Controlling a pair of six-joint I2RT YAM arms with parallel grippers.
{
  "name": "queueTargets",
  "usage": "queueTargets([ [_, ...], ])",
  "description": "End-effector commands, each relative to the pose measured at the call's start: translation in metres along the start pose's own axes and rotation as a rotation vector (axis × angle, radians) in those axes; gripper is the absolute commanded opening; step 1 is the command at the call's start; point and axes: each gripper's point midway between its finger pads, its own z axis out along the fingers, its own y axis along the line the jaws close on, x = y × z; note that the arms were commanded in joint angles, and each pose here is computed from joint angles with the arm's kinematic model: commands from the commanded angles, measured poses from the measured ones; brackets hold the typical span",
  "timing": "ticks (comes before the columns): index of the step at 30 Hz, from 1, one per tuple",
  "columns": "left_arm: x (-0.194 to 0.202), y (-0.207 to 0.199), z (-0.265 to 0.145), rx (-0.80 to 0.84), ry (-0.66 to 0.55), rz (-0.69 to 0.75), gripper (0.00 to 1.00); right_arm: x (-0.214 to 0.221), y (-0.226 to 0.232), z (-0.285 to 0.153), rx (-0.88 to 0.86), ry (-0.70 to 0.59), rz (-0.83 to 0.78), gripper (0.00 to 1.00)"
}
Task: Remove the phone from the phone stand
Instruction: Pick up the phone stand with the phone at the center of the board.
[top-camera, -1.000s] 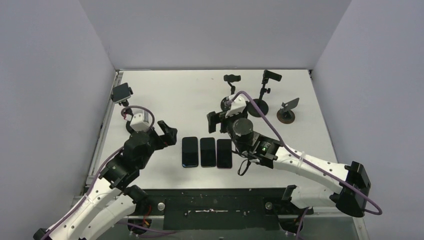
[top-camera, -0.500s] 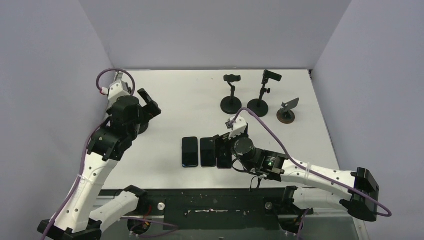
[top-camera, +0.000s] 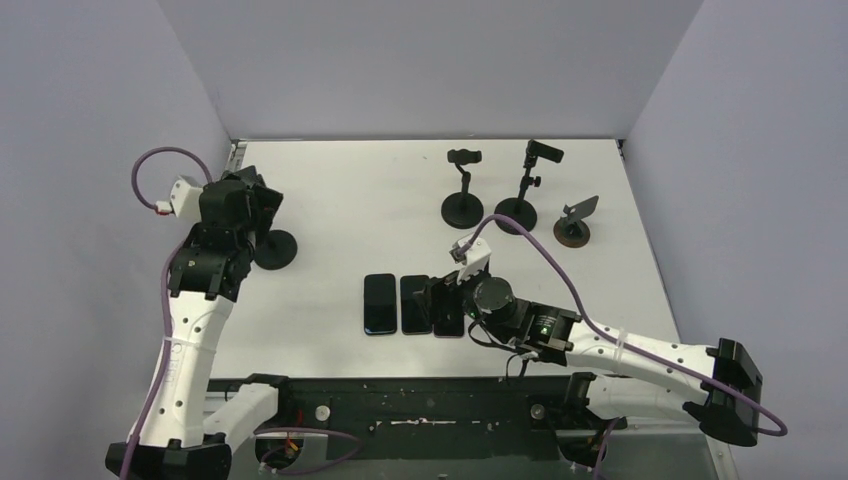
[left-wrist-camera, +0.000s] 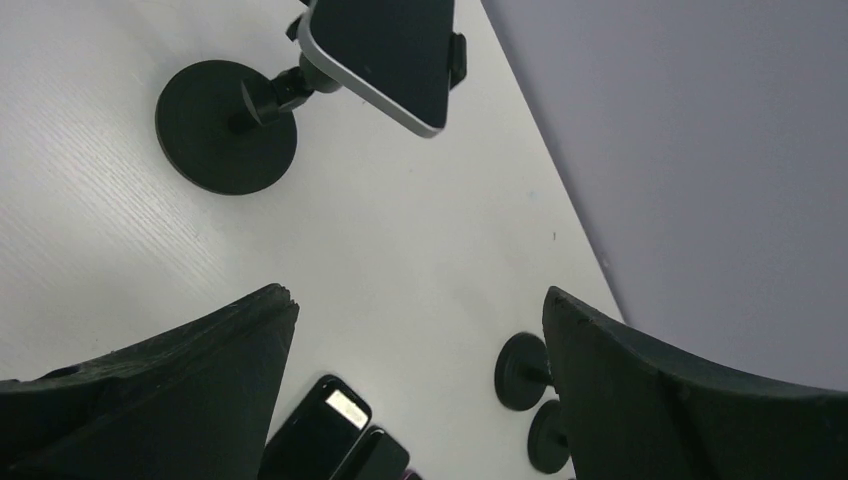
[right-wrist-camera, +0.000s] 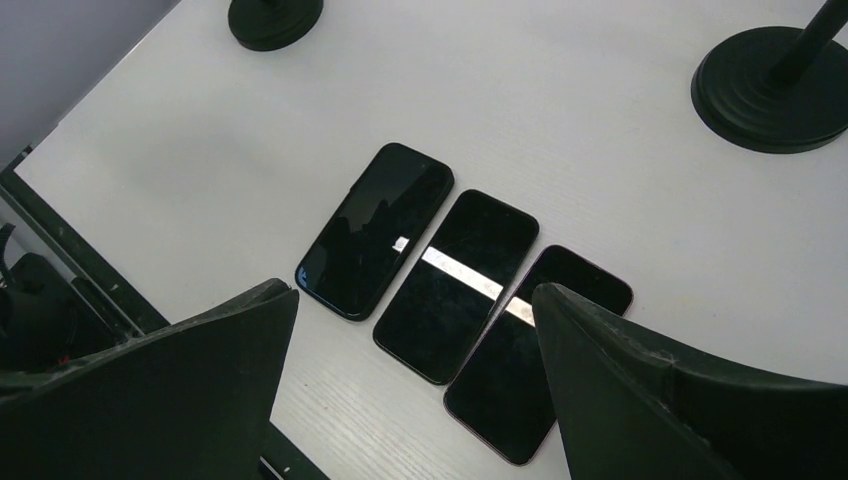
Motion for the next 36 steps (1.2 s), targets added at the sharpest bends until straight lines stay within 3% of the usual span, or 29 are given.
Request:
queueTargets([
  [1,-0.028,-0.003,0.014,-0.024,-0.089,-0.271,0.89,-0.019,0.007,-0.011,-0.042,-0.062,0.031,0.91],
  [5,-0.049,0.015,0.029,-0.104,-0.163,-0.356,0.84,-0.020,0.006,-0.015,-0.046,-0.066,0.030,0.91],
  [11,-0.048,0.021,0.063,-0.127,-0.120,-0.425,0.73,-0.025,0.004,-0.019,-0.044,-0.080,0.030,0.91],
  [20,-0.053,0.019,0.082,-0.138,-0.137,-0.433,0.58,-0.025,-0.001,-0.024,-0.024,-0.077,0.027,0.91],
  [36,-0.051,0.012,0.080,-0.093,-0.115,-0.433,0.07,-0.019,-0.009,-0.031,-0.002,-0.075,0.039,0.91],
])
